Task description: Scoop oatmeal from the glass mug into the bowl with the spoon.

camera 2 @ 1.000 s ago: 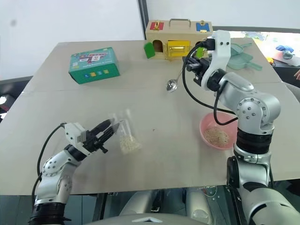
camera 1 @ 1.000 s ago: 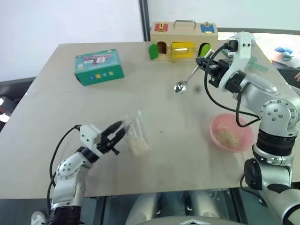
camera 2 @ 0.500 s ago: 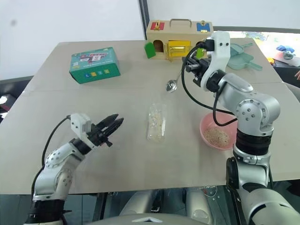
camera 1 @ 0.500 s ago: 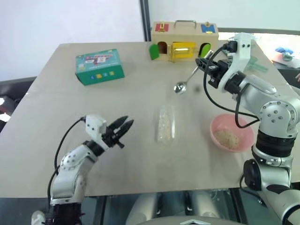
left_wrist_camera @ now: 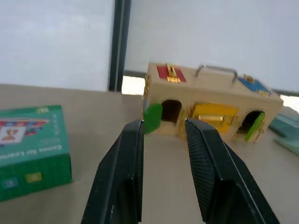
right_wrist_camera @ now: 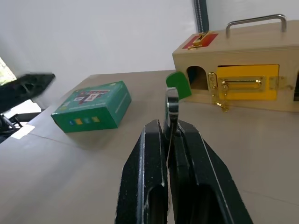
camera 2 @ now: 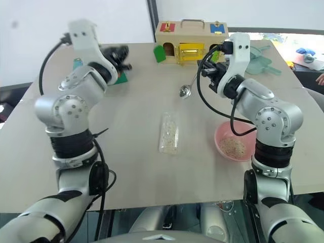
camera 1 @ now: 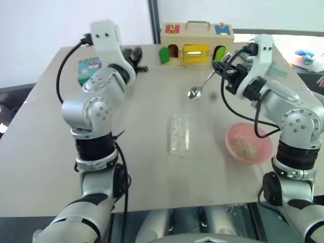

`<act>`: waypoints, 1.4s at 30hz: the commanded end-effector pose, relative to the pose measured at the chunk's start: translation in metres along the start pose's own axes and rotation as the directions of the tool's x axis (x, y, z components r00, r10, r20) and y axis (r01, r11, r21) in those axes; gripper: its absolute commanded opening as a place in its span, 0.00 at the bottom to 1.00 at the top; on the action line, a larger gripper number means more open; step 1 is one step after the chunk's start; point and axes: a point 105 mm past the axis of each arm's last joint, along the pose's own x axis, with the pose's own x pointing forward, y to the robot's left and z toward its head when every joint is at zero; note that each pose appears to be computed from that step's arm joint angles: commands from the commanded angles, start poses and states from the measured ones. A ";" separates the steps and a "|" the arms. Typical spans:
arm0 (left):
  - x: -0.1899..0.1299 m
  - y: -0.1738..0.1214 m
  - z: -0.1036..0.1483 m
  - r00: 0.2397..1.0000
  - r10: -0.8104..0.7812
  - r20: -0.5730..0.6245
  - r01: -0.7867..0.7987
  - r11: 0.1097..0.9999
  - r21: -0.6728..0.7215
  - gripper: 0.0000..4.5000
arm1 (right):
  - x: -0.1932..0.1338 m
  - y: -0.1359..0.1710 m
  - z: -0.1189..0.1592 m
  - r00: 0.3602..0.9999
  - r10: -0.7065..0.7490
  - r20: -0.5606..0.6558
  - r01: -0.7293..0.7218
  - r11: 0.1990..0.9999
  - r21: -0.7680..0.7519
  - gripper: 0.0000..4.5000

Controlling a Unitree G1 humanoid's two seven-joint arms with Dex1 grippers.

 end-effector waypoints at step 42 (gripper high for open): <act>-0.081 0.042 -0.139 0.766 -0.048 -0.641 0.119 0.991 0.068 0.74 | 0.000 0.010 0.007 0.997 0.033 0.076 -0.033 0.999 -0.009 0.00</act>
